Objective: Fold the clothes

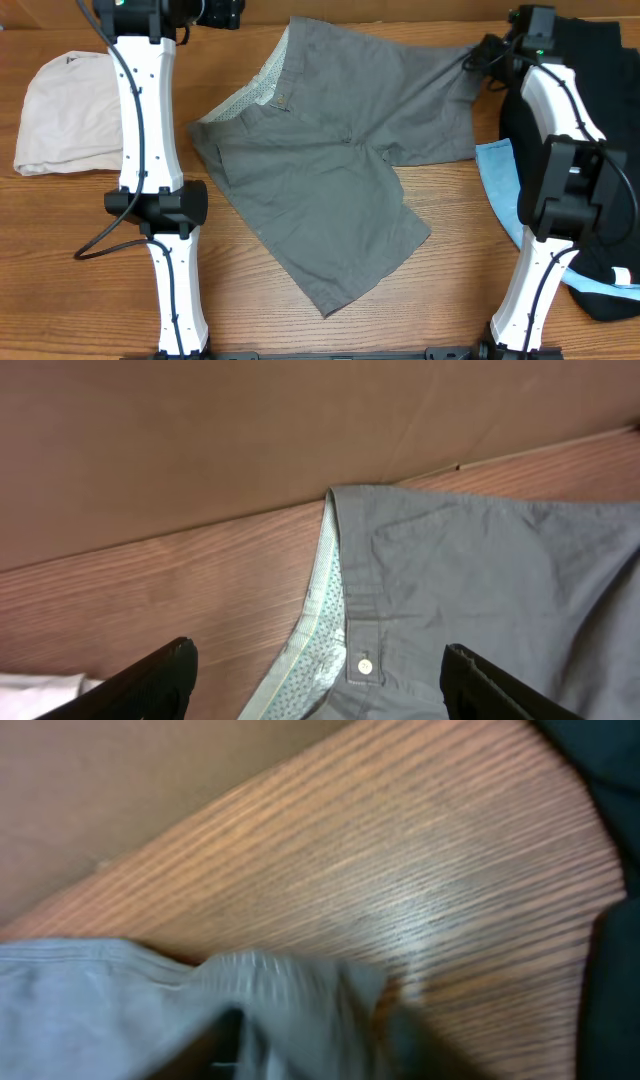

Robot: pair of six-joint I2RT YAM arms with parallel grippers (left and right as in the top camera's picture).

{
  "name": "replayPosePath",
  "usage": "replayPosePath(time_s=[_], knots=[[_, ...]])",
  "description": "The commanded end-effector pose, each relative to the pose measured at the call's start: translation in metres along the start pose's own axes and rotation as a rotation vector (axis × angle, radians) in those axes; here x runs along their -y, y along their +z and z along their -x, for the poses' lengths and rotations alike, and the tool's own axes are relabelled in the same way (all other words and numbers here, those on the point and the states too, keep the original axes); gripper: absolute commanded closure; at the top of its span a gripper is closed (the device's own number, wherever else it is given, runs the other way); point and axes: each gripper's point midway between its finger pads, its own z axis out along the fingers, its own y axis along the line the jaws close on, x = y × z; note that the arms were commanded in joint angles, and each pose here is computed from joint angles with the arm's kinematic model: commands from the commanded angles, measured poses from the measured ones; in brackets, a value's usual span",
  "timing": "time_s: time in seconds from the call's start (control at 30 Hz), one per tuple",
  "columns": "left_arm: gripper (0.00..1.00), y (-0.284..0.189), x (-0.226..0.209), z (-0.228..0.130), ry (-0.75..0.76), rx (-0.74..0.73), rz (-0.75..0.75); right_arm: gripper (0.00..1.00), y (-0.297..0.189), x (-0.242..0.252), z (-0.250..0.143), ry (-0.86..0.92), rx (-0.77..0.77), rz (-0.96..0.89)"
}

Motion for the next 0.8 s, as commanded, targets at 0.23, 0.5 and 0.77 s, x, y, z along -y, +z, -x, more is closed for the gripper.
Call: replayPosePath(time_s=[0.23,0.5,0.77], knots=[[0.22,0.089,0.040,-0.053,0.249,-0.155,-0.070,0.00,-0.086,-0.031,0.012,-0.012,-0.182,0.042],[0.21,0.136,0.041,-0.115,0.335,-0.305,-0.063,0.00,-0.125,-0.039,-0.012,-0.001,-0.312,0.006],[0.25,0.159,0.039,-0.150,0.323,-0.361,-0.083,0.01,-0.124,-0.053,-0.023,-0.043,-0.339,0.016]])
